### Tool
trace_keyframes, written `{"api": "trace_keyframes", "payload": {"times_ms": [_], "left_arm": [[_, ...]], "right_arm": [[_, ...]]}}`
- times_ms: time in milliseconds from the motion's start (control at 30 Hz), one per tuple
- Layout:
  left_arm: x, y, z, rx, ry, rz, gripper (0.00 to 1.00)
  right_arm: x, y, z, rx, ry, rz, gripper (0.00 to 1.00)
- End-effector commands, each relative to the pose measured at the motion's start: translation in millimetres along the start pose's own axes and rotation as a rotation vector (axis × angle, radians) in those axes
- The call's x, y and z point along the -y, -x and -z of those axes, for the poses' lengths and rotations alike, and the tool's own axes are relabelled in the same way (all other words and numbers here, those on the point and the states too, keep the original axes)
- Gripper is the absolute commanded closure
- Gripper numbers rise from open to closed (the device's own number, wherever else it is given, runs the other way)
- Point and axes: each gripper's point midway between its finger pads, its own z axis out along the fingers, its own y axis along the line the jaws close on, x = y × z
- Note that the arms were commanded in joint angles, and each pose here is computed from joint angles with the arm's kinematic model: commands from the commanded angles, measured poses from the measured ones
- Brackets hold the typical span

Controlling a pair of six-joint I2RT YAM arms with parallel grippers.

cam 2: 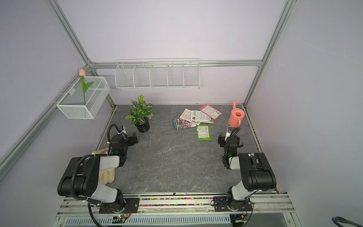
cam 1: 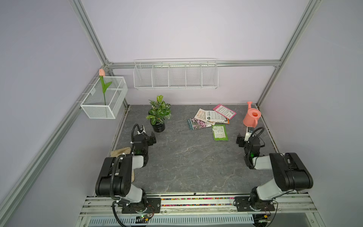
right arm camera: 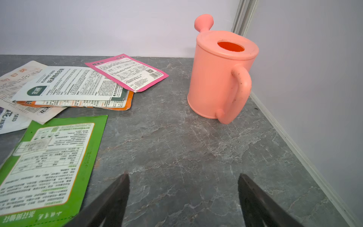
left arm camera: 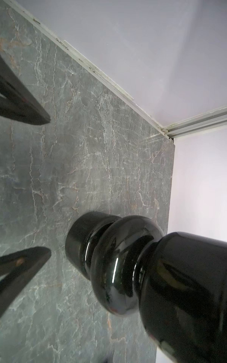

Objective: Arrange the seed packets in a row
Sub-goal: Pick up the seed packet from the center of the board.

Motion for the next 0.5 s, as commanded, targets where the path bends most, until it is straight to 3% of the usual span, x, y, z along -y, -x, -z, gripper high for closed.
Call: {"api": "trace_keyframes", "payload": {"times_ms": [0, 467], "left_arm": [[0.1, 9.3, 0.6, 0.029, 0.005, -0.007, 0.01], [0.3, 9.5, 0.6, 0.029, 0.004, -0.008, 0.01]], "right_arm": [[-1.3, 3.7, 2.1, 0.021, 0.006, 0.013, 0.11], [-1.6, 4.2, 1.6, 0.020, 0.007, 0.012, 0.11]]}}
